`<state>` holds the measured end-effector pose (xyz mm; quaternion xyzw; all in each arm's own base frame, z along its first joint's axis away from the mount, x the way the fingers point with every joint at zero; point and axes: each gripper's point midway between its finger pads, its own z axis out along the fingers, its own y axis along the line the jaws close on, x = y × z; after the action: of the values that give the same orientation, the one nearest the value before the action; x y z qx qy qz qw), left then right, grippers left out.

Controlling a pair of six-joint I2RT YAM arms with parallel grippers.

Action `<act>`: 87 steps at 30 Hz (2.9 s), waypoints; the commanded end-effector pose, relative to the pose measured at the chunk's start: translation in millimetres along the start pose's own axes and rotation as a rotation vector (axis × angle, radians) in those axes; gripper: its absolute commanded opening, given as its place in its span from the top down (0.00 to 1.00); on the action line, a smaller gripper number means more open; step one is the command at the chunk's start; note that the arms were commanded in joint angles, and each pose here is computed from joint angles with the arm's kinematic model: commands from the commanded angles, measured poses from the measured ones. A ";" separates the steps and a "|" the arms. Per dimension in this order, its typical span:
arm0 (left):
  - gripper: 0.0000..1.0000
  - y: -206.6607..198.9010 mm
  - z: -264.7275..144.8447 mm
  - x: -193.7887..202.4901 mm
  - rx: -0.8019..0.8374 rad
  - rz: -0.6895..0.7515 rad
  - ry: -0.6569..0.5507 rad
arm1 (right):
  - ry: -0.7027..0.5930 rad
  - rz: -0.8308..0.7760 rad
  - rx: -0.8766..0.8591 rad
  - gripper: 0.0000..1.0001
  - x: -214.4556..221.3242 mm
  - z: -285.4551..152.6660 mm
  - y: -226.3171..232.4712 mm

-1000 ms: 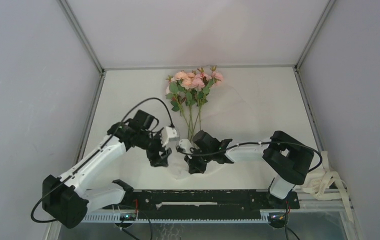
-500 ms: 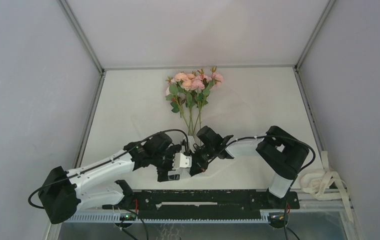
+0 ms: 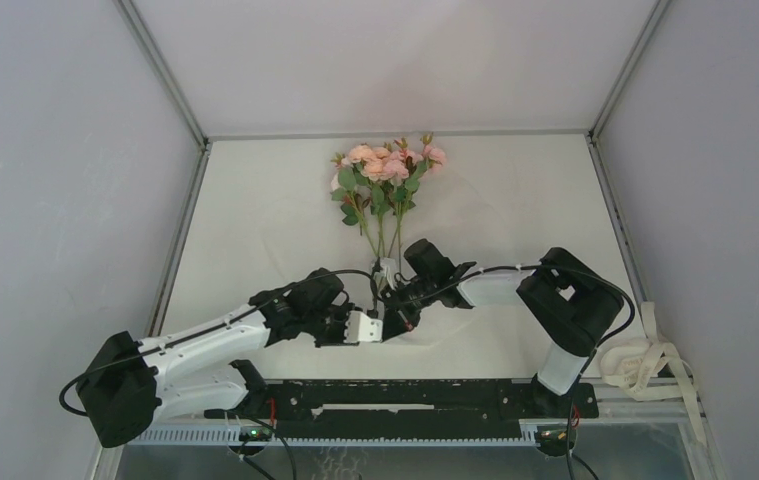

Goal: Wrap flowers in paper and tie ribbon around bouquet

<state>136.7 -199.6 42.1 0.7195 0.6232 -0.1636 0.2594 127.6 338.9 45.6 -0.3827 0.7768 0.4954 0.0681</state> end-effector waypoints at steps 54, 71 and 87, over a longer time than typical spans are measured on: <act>1.00 139.7 10.7 -19.9 0.124 -0.717 -0.088 | -0.481 0.166 0.300 0.49 -77.5 -136.1 -45.1; 1.00 146.0 15.0 -1.2 0.053 -0.850 -0.047 | -0.341 0.203 0.251 0.54 -39.3 -74.9 -65.6; 0.38 154.2 -47.8 20.1 -0.281 -0.788 0.080 | -0.354 0.399 0.374 1.00 -43.8 -90.6 -110.7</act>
<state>285.4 -186.2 56.3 0.3740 0.8882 -0.1999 0.1770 228.9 262.6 21.5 -0.1288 0.8895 0.4143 0.1432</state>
